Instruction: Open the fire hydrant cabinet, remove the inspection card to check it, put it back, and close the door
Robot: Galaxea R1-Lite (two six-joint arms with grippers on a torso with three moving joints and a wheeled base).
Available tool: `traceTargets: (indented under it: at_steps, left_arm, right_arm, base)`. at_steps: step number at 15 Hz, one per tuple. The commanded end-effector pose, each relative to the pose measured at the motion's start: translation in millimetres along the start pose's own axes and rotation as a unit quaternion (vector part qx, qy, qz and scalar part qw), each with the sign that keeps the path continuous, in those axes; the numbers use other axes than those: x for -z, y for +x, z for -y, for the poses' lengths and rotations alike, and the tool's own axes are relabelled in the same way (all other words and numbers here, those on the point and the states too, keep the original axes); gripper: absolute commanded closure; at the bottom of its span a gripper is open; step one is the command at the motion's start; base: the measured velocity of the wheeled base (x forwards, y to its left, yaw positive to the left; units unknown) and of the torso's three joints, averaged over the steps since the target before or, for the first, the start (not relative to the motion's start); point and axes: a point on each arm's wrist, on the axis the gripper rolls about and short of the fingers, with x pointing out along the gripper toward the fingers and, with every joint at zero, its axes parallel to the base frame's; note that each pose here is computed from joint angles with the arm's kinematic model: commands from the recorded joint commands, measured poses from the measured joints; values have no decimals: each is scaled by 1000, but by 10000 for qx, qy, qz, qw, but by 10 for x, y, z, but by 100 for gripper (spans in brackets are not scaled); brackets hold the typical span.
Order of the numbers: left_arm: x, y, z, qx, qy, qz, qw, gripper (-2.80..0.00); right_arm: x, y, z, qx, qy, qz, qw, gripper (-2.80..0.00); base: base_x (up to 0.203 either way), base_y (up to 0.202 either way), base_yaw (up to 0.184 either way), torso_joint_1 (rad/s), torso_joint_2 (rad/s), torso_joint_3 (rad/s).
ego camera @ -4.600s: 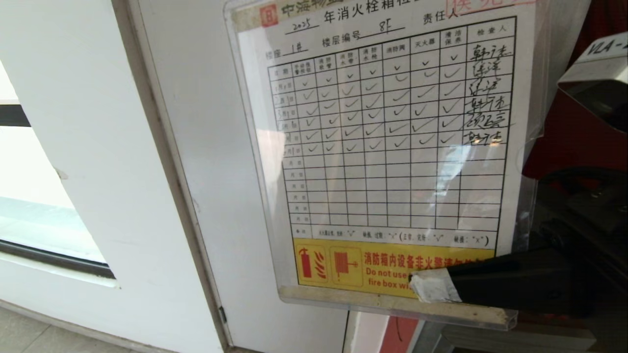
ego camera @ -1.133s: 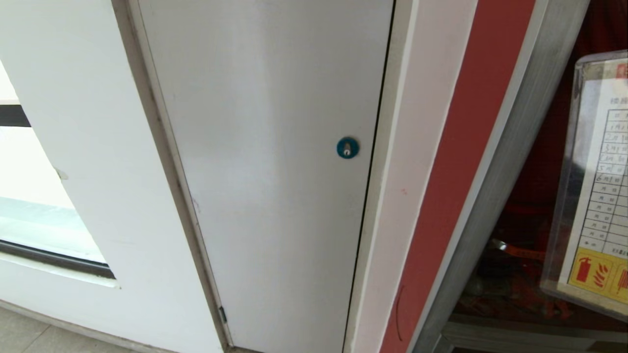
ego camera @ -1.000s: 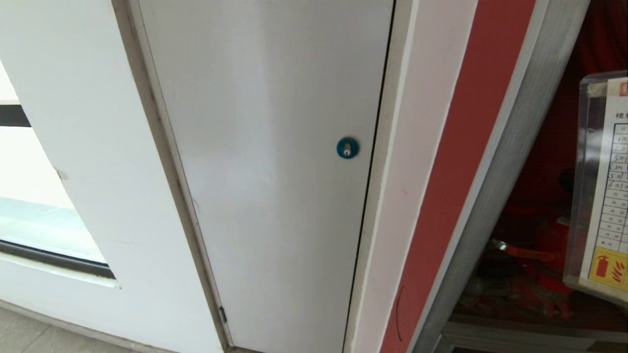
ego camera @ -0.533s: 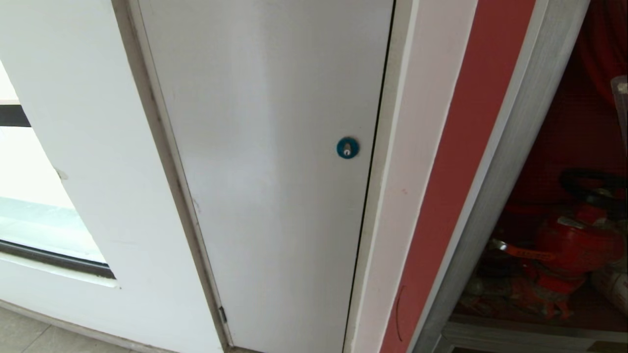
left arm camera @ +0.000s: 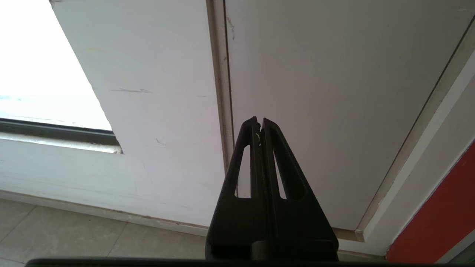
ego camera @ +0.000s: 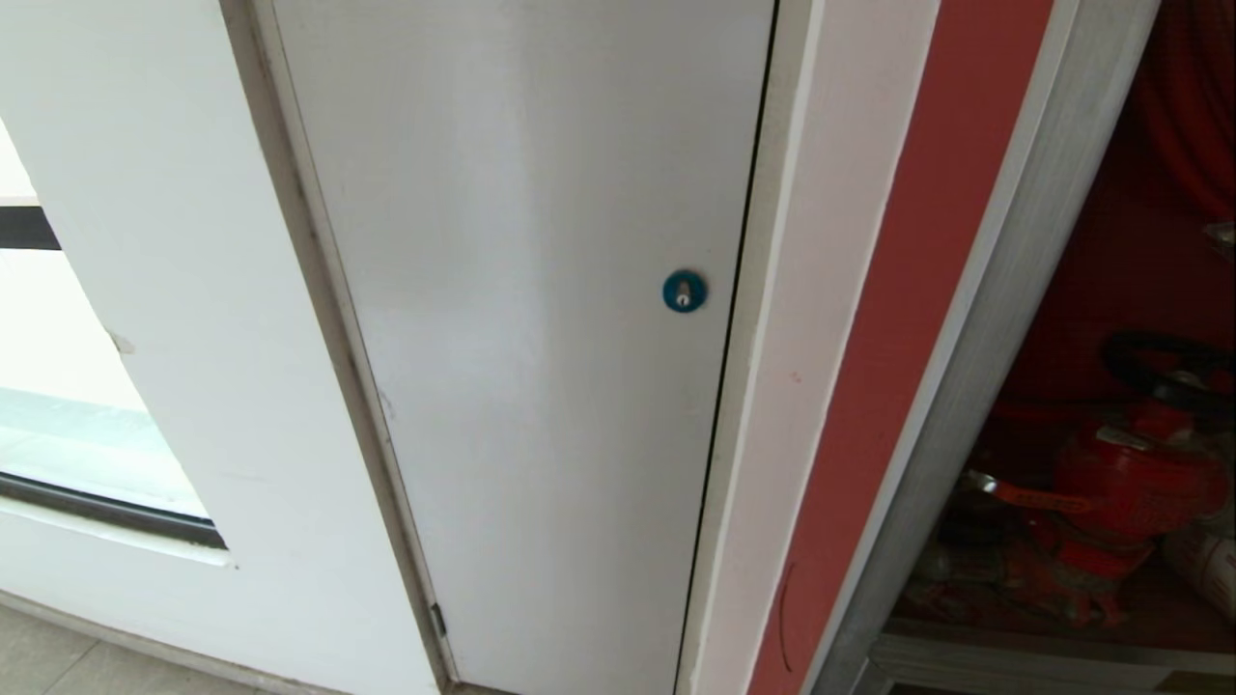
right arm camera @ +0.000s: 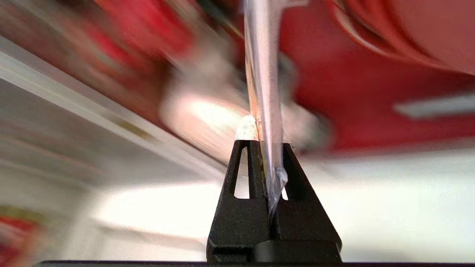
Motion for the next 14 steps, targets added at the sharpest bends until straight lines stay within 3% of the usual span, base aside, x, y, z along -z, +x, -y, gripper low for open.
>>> traceTargets:
  at_steps: [1,4,7,9,12,14]
  left_arm:
    - [16,5,0,3,0,-35,10000,0]
    - [16,5,0,3,0,-35,10000,0]
    - [16,5,0,3,0,-35,10000,0]
    - [16,5,0,3,0,-35,10000,0]
    - [16,5,0,3,0,-35,10000,0]
    - [16,5,0,3,0,-35,10000,0]
  right_arm:
    - [-114,80,53,227,-655,-578,9959,0]
    - [-226,232,108,361,-1158,-1251,9847,0]
    - [-436,529,191,429,-1746,-1421,9734,0]
    - [-481,693,281,396,-2108,-1308,9679,0]
    - [-485,1044,442,199,-2457,-671,9668,0]
    - [-451,1276,462,-56,-2534,-543,9658,0]
  base:
    - [0,0,0,0,0,0]
    - [0,0,0,0,0,0]
    - [0,0,0,0,0,0]
    - [0,0,0,0,0,0]
    - [0,0,0,0,0,0]
    - [0,0,0,0,0,0]
